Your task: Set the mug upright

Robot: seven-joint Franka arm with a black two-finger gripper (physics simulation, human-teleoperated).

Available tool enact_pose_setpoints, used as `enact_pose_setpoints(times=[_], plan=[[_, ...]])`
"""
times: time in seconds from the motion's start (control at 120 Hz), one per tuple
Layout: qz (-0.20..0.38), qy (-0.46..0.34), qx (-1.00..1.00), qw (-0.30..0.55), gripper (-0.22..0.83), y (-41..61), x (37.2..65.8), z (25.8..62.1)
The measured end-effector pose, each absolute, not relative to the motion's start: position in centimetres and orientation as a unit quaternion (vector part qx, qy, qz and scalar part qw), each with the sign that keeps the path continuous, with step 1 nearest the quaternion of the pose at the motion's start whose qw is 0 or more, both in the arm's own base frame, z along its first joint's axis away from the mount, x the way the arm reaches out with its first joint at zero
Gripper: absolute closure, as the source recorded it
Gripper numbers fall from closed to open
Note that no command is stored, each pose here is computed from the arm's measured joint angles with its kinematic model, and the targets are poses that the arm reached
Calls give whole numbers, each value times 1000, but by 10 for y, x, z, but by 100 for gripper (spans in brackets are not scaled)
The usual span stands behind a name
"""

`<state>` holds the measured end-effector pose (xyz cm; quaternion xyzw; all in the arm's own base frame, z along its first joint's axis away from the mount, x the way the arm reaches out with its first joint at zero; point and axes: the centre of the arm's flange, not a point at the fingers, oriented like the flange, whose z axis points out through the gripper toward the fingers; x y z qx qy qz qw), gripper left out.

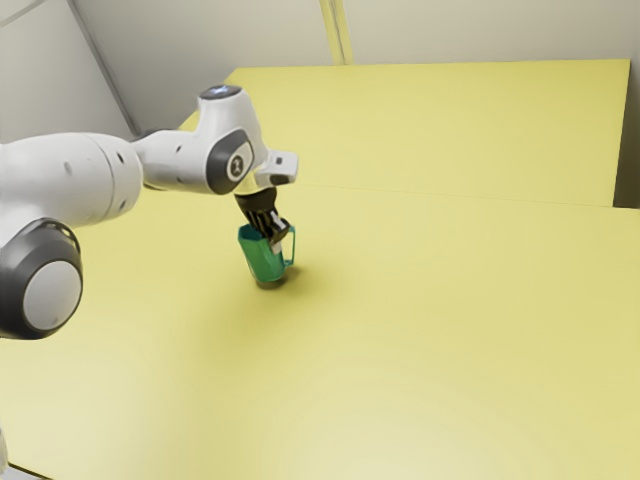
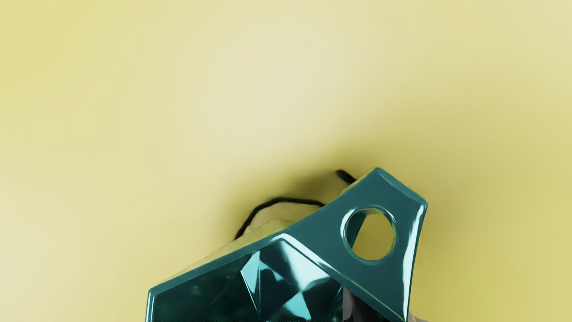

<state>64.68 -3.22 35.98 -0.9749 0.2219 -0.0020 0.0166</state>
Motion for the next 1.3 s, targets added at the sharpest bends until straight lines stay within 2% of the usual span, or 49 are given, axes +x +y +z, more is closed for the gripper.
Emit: enact_pose_setpoints(times=[0.2, 0.408, 0.5, 0.608, 0.8, 0.967, 1.142, 1.3], plan=[[0, 223, -975, 23, 77, -40, 649, 348], [-4, 224, -974, 22, 33, -45, 649, 350], [-8, 226, -974, 23, 21, -46, 649, 355], [-18, 226, -974, 25, 13, -45, 648, 369], [-54, 223, -973, 19, 5, -42, 639, 430], [-62, 216, -974, 27, 2, -29, 606, 511], [-43, 198, -979, 31, 1, -17, 577, 551], [-52, 179, -982, 33, 0, -11, 562, 591]])
